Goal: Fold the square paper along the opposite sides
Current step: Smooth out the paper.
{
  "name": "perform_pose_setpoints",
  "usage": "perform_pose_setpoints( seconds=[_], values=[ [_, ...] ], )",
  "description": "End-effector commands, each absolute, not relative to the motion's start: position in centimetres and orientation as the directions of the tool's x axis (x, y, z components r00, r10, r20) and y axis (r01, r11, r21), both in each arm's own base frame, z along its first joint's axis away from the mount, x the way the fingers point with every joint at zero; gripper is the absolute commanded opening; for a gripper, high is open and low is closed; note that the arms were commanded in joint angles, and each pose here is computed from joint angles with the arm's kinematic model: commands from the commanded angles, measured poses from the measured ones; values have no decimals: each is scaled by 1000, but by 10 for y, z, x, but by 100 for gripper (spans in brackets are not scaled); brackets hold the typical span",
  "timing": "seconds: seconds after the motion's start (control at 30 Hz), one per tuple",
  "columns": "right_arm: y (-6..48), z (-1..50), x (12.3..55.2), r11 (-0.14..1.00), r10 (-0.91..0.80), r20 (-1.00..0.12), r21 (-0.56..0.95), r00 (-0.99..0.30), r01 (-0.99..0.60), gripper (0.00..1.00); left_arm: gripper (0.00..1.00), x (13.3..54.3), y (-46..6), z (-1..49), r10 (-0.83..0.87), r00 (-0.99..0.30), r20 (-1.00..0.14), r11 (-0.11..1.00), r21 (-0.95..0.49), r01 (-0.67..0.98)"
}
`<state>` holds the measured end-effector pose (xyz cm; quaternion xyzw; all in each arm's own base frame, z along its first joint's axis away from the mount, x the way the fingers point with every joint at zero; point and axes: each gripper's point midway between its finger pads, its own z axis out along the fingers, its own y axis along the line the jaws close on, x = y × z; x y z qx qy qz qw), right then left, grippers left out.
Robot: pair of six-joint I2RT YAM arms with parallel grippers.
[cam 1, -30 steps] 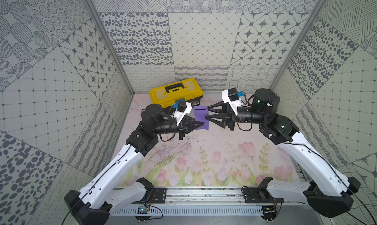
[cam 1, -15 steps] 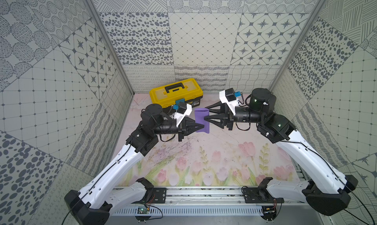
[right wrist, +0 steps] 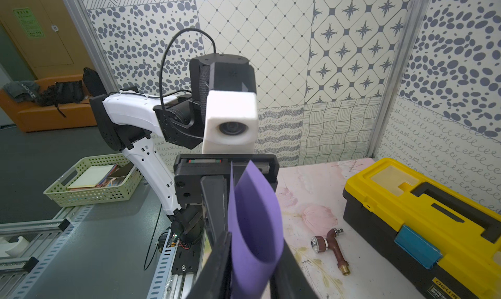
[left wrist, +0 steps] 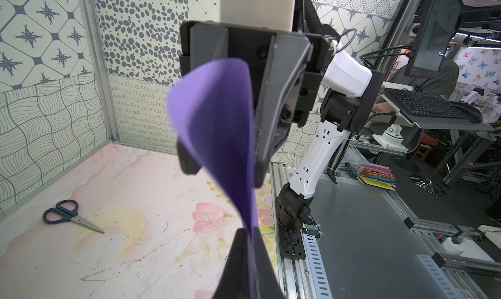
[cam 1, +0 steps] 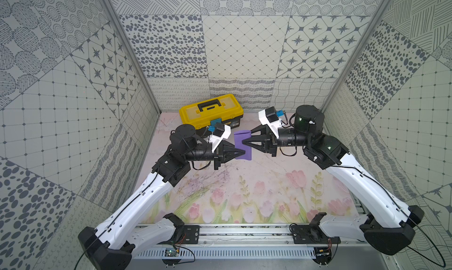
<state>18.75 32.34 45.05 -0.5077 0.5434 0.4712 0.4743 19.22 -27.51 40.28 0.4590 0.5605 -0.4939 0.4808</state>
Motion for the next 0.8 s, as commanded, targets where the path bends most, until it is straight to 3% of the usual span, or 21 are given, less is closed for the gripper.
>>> perform_pose_setpoints(
  seconds=[0.0, 0.4, 0.63, 0.77],
  values=[
    [322, 464, 183, 24, -66, -998, -11, 9, -1000, 24, 3, 196, -277, 410, 20, -65, -998, 94, -63, 994],
    [320, 463, 181, 30, -63, -998, -21, 19, -999, 16, 9, 202, -276, 412, 13, -68, -998, 137, -66, 988],
    [321, 460, 184, 34, -68, -998, -18, 15, -999, 17, 10, 200, -275, 412, 12, -65, -998, 130, -62, 990],
    [321, 459, 185, 39, -70, -997, -20, 18, -999, 23, 10, 198, -276, 411, 15, -63, -998, 120, -61, 991]
  ],
)
